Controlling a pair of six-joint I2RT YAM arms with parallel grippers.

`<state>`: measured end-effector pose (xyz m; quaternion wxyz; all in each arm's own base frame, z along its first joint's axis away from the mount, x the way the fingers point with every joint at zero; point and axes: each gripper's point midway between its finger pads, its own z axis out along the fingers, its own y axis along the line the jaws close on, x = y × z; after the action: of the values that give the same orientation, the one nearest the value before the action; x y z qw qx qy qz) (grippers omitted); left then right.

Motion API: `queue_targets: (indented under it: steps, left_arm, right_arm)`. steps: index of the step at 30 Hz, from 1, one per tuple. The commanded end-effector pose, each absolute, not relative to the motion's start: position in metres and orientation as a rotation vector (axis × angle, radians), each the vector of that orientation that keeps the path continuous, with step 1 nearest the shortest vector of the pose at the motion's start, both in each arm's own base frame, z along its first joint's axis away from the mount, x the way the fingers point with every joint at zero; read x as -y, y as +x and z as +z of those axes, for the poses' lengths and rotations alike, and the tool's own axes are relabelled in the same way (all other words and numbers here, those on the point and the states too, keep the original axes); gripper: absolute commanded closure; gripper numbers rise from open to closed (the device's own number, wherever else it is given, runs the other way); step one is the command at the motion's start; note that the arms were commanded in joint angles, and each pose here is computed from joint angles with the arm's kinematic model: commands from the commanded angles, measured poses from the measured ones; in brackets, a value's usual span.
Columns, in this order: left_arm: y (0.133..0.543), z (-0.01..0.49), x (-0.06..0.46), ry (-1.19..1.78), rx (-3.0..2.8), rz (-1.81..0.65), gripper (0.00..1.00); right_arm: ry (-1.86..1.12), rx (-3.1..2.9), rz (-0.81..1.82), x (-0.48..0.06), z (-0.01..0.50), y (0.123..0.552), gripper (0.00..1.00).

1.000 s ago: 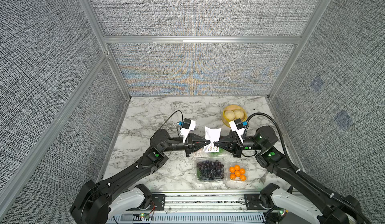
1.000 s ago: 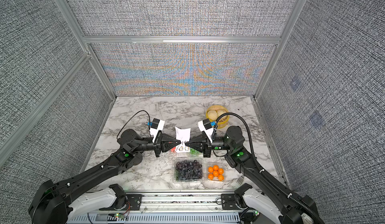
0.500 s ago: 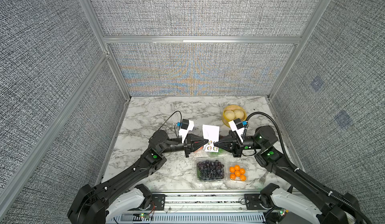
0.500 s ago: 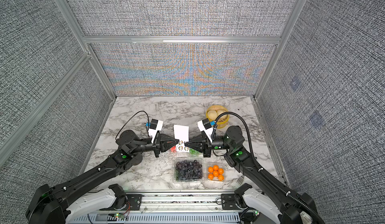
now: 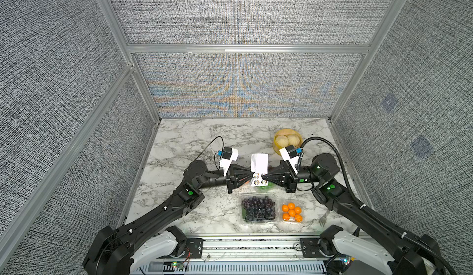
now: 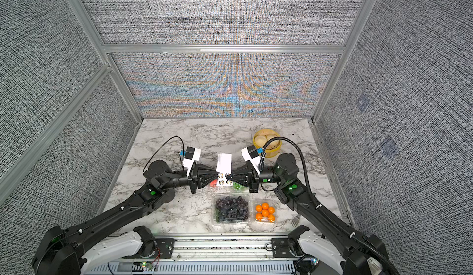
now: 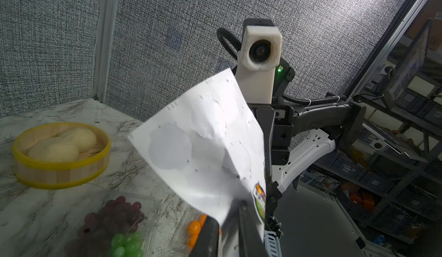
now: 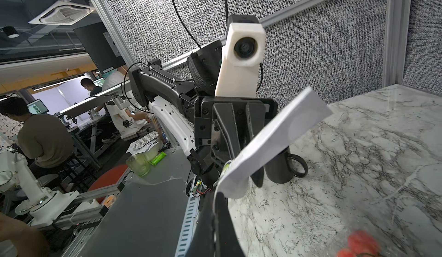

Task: Label fruit boxes
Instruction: Adjust the label sticker.

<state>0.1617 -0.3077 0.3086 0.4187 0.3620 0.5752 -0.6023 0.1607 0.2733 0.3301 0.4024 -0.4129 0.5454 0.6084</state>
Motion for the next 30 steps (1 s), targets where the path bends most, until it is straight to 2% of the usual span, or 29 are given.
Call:
queue_targets:
  steps: [1,7,12,15,20,22,30]
  left_arm:
    - [0.155,0.316,0.306,0.93,-1.393,-1.533,0.78]
    - [0.153,0.319,0.305,0.93,-1.384,-1.536,0.67]
    - [0.156,0.318,0.307,0.927,-1.393,-1.534,0.64]
    - [0.156,0.316,0.307,0.926,-1.397,-1.537,0.59]
    - [0.156,0.317,0.305,0.914,-1.399,-1.527,0.58]
    - [0.157,0.317,0.305,0.906,-1.4,-1.522,0.51]
    - [0.162,0.316,0.309,0.91,-1.408,-1.528,0.51]
  right_arm:
    - [-1.031,-1.37,1.507,-0.274,0.334,0.166,1.0]
    - [-1.024,-1.393,1.488,-0.275,0.33,0.171,1.0]
    - [-1.028,-1.396,1.488,-0.275,0.329,0.171,1.0]
    - [-1.023,-1.407,1.474,-0.275,0.326,0.173,1.0]
    - [-1.019,-1.414,1.462,-0.275,0.325,0.175,1.0]
    - [-1.019,-1.417,1.462,-0.275,0.324,0.175,1.0]
    - [-1.021,-1.42,1.462,-0.276,0.322,0.175,1.0]
